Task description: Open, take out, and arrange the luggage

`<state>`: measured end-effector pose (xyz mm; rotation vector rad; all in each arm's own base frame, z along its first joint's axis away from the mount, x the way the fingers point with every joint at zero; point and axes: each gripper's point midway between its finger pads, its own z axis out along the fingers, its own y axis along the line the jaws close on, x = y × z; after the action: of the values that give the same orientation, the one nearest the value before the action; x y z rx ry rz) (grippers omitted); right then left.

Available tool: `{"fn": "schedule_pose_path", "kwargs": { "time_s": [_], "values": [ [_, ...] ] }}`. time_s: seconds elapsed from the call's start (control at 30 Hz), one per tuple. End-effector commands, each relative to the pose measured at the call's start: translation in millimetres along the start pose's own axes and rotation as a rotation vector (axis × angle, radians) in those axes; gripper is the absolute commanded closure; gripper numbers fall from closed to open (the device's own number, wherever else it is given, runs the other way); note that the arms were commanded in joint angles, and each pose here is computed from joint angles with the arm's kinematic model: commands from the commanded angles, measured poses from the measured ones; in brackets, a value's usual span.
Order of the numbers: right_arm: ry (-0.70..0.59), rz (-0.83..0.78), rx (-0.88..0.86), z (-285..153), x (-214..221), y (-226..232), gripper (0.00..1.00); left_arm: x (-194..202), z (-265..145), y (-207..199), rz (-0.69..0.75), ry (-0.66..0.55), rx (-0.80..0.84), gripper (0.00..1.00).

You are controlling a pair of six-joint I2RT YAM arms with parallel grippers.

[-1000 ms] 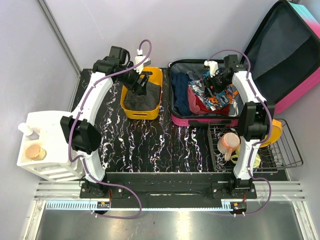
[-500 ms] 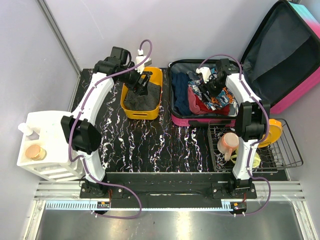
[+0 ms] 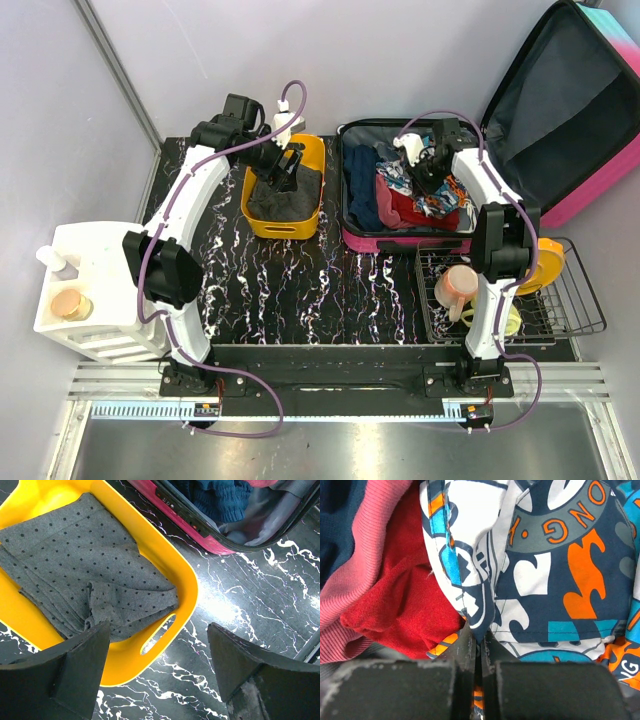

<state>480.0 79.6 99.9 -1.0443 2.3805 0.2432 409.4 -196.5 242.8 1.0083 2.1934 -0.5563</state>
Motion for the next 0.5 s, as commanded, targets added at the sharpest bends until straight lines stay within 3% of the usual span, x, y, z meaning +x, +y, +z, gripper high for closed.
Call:
{"fn": "schedule_pose_path", "kwargs": {
  "time_s": [0.0,0.23,0.47],
  "values": [
    [-0.106,0.052,0.019,-28,-30,-10,1.0,-18,-7,-3,0.039,-0.064,0.002,0.18],
    [-0.395,0.264,-0.037,-99,-85,-47,1.0,-18,-5,-2,0.037,-0.062,0.001,0.18],
    [-0.519,0.311,-0.06,-134,-111,-52,1.0,-22,-7,12,0.022,-0.067,-0.036,0.17]
  ]
}}
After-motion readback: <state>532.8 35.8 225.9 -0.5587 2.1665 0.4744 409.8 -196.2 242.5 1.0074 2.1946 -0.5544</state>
